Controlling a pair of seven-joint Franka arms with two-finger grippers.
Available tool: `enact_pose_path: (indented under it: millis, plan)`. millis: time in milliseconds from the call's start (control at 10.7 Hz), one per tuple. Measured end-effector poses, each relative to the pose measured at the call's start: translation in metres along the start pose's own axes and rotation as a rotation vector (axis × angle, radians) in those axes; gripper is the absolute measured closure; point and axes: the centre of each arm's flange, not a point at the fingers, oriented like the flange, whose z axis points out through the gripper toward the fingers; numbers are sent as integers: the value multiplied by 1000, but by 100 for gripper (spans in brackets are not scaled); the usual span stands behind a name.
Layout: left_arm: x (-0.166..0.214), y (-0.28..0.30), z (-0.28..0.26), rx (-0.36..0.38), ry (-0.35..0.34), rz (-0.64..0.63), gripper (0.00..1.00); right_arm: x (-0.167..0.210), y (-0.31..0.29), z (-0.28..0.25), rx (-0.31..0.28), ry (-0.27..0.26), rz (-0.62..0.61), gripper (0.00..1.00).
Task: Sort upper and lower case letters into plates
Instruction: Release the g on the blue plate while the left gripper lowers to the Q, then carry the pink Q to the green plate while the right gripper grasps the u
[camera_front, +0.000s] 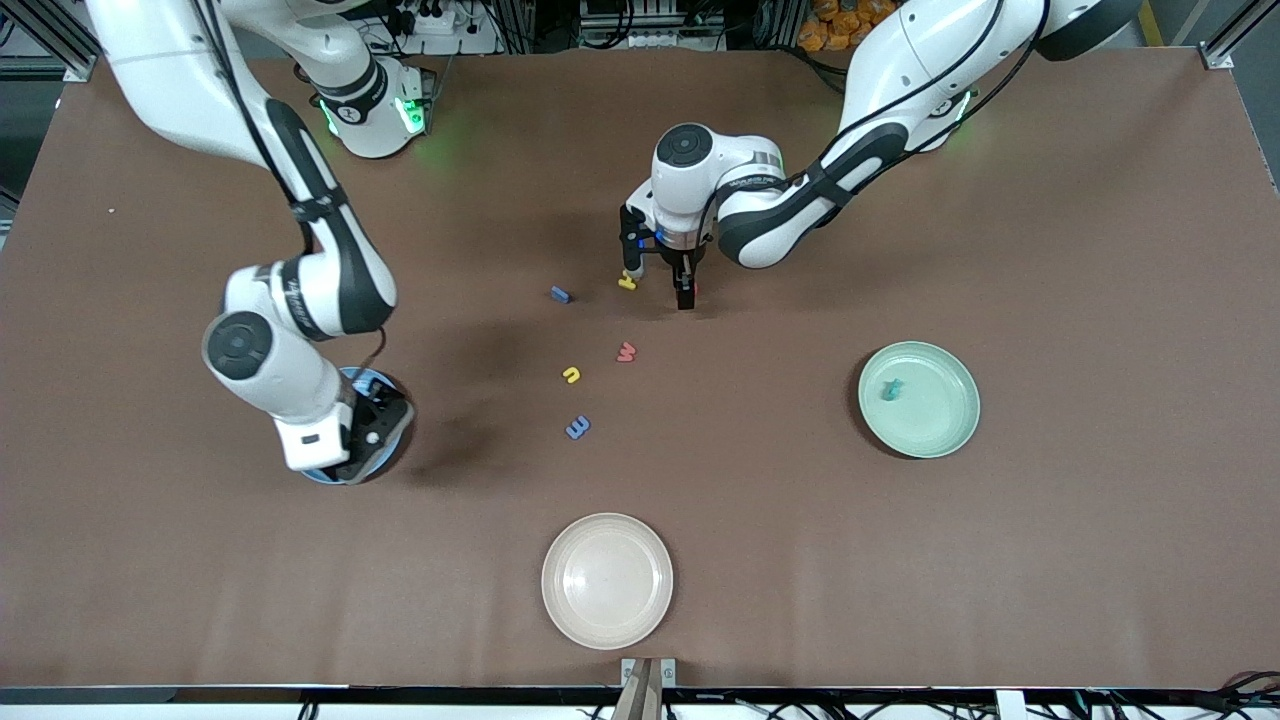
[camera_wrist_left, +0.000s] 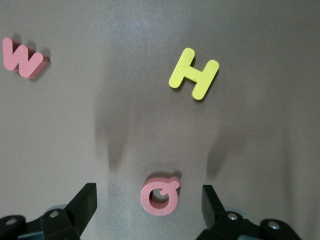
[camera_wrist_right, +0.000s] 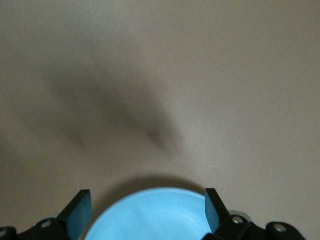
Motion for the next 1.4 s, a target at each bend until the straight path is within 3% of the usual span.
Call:
enact_pose_path:
  millis: [373, 747, 840, 1120, 1400]
  plan:
    - [-7, 5, 10, 2, -17, 31, 12, 73, -67, 2, 48, -66, 196, 0]
    - [-12, 4, 17, 6, -27, 40, 18, 105, -134, 10, 65, -141, 351, 0]
    - [-12, 4, 17, 6, -26, 41, 25, 112, -152, 13, 63, -146, 365, 0]
    - [-12, 5, 17, 5, -24, 42, 32, 123, -204, 41, 46, -92, 377, 0]
    - [-11, 3, 16, 6, -20, 40, 38, 123, -226, 52, 45, -86, 361, 0]
